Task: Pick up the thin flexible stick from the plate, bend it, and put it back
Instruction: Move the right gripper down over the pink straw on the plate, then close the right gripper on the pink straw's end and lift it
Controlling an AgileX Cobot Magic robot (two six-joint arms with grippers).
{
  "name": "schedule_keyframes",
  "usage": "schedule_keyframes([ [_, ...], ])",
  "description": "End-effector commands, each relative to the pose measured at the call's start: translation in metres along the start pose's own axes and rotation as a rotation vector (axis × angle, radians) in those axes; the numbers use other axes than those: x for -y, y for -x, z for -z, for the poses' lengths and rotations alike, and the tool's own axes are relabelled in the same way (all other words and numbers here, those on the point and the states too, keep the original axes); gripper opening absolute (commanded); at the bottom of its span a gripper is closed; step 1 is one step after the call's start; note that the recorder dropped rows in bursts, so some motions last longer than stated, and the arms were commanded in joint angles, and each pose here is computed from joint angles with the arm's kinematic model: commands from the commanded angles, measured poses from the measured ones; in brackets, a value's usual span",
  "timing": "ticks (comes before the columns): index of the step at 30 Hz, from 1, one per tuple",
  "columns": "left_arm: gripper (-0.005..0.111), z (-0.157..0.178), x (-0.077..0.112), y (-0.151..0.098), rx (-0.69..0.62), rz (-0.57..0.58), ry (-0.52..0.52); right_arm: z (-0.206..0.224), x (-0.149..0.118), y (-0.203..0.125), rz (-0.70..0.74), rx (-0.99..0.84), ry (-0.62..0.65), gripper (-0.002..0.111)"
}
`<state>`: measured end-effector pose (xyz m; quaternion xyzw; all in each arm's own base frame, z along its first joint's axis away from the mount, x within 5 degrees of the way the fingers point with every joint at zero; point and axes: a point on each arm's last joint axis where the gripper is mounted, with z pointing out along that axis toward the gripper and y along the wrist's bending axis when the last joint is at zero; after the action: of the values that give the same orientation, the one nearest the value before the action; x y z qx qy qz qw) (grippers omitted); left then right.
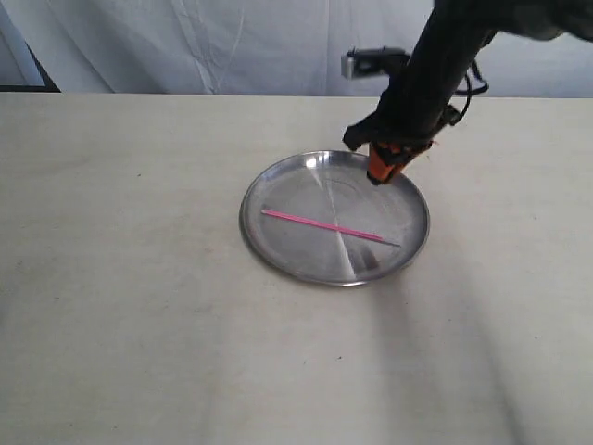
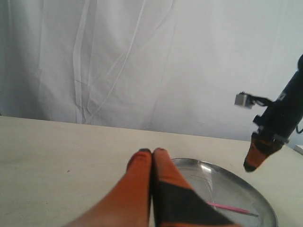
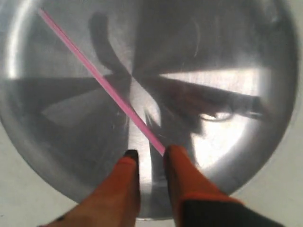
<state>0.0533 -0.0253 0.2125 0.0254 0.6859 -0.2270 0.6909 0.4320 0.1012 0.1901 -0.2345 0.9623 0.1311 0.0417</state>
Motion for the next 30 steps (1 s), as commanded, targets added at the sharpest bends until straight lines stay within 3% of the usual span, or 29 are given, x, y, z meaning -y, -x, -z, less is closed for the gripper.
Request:
schedule_keyframes([
  [1,0.0,0.0,0.0,-0.001,-0.004,-0.003,-0.006,-0.035,-0.011,0.004,0.063,-0.097,-0.004,0.042],
  [9,0.0,0.0,0.0,-0.001,-0.004,-0.003,-0.006,-0.055,-0.026,0.004,0.159,-0.176,-0.081,0.045],
  [23,0.0,0.0,0.0,-0.001,-0.004,-0.003,-0.006,-0.082,-0.014,-0.01,0.181,-0.171,-0.158,0.043],
  [30,0.0,0.0,0.0,-0.001,-0.004,-0.003,-0.006,-0.096,-0.011,-0.022,0.162,-0.183,-0.171,0.012],
])
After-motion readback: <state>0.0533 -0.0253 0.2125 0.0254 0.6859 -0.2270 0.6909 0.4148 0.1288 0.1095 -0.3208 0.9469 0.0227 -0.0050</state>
